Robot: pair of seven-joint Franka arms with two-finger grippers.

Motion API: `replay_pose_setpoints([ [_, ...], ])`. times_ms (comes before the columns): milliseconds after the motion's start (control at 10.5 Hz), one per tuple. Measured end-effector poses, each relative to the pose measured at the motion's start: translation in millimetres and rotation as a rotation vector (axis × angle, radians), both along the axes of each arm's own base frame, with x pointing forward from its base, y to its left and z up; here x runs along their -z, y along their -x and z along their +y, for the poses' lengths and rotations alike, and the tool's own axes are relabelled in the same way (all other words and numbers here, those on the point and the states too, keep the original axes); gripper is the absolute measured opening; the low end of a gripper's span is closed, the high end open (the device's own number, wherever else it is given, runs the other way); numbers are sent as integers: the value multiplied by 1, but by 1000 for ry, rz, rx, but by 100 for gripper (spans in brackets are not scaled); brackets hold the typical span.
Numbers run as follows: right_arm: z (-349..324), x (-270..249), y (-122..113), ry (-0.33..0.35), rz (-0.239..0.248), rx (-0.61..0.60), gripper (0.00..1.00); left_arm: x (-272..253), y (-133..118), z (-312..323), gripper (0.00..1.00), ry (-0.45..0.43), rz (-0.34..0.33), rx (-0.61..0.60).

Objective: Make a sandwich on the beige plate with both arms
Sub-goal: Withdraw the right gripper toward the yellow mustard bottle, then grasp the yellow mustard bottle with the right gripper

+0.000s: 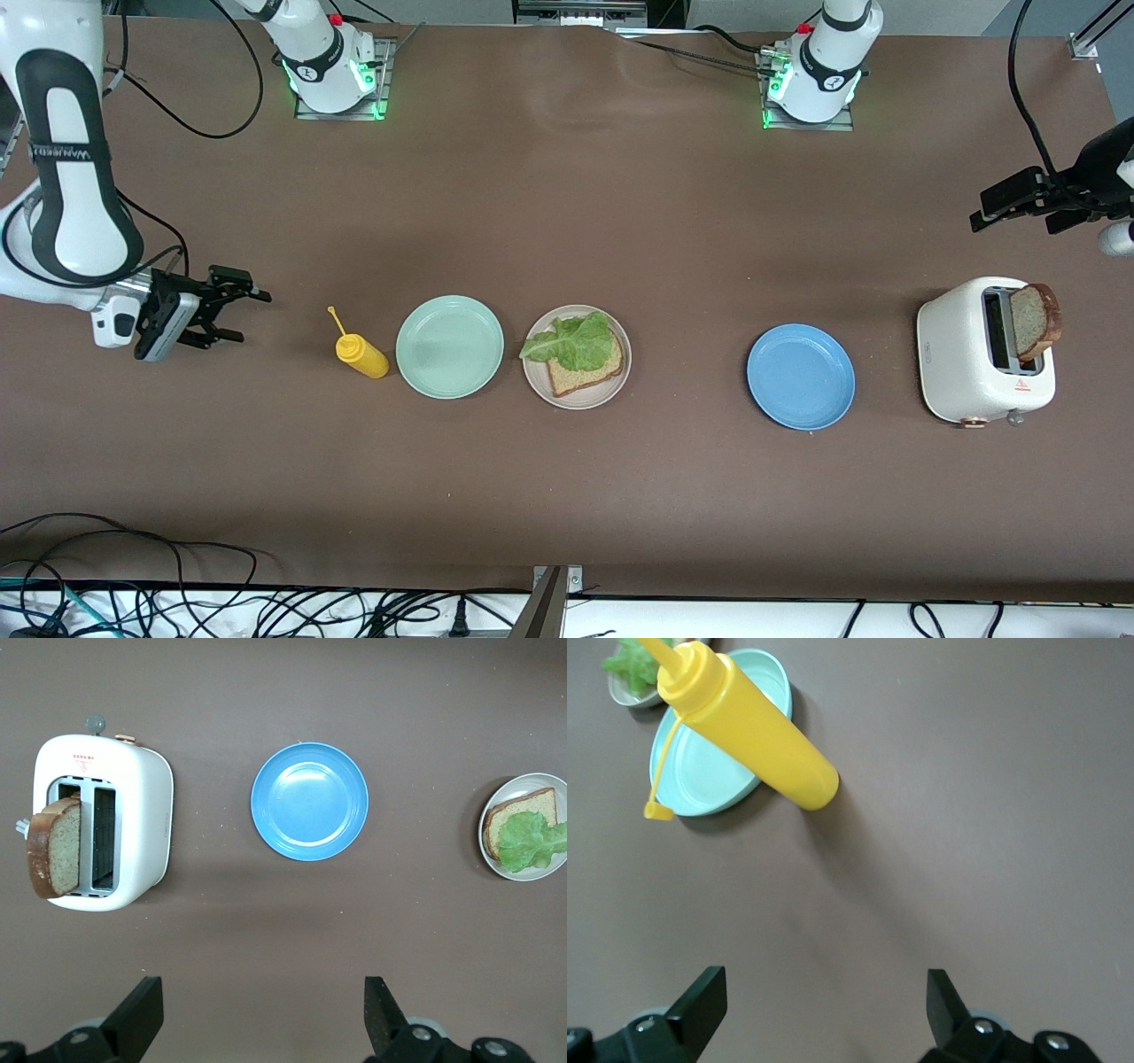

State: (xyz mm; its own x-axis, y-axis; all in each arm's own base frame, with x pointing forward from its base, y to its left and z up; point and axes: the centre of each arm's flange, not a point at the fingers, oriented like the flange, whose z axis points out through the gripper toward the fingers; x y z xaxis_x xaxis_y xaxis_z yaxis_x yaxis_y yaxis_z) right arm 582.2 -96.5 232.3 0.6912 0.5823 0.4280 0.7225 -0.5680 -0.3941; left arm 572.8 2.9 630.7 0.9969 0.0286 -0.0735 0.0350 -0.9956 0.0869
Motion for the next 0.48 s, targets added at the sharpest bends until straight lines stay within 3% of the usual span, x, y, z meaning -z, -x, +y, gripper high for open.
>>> replay_pose_setpoints([
  [477, 22, 50, -2, -164, -290, -154, 100, -10, 0, 3, 100, -32, -24, 44],
])
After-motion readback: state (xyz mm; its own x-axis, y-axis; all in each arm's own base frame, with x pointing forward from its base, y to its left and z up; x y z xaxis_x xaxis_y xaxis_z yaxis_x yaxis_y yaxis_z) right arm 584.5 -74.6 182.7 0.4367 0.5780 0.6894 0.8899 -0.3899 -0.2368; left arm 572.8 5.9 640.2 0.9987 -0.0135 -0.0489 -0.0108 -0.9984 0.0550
